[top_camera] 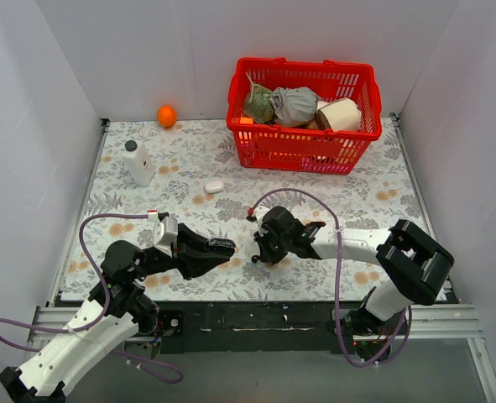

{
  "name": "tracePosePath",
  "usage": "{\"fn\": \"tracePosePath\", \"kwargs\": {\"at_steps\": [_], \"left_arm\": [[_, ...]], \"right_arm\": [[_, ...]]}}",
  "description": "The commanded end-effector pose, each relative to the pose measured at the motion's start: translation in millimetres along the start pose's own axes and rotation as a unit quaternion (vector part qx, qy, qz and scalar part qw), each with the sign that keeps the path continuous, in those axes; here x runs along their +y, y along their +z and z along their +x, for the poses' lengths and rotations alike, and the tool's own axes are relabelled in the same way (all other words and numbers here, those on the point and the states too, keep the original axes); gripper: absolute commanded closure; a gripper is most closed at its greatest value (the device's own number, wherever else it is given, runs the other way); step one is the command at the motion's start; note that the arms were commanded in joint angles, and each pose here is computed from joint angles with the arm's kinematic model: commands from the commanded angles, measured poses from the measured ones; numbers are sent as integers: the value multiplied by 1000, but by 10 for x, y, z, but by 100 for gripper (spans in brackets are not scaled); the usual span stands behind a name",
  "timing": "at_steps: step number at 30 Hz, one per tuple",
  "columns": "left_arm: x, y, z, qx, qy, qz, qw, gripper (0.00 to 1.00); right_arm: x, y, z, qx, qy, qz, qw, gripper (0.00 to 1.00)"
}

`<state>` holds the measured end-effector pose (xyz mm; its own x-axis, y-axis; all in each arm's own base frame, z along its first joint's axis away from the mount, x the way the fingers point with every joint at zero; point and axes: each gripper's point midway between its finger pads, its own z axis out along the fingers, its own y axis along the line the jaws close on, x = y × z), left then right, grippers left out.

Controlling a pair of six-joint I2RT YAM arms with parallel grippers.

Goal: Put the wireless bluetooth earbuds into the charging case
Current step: Pick up the earbud from the center of the board.

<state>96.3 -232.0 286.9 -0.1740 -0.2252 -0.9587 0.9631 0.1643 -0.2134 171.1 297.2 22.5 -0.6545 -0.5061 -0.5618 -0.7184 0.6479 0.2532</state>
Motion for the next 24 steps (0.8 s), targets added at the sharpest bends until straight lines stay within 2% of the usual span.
{"fn": "tracePosePath", "kwargs": {"at_steps": [1, 13, 21, 24], "left_arm": [[22, -13, 27, 1, 2, -6, 1000, 100], [39, -28, 69, 1, -2, -11, 1000, 100], [52, -43, 97, 1, -3, -15, 1000, 100], [48, -46, 76, -2, 0, -16, 1000, 100]], "right_arm": [[-56, 35, -193, -21, 1, 11, 1000, 99], [-95, 130, -323, -25, -12, -1, 1000, 99], [63, 191, -442, -22, -32, -47, 998, 97], [-3, 162, -543, -37, -28, -25, 999, 85]]}}
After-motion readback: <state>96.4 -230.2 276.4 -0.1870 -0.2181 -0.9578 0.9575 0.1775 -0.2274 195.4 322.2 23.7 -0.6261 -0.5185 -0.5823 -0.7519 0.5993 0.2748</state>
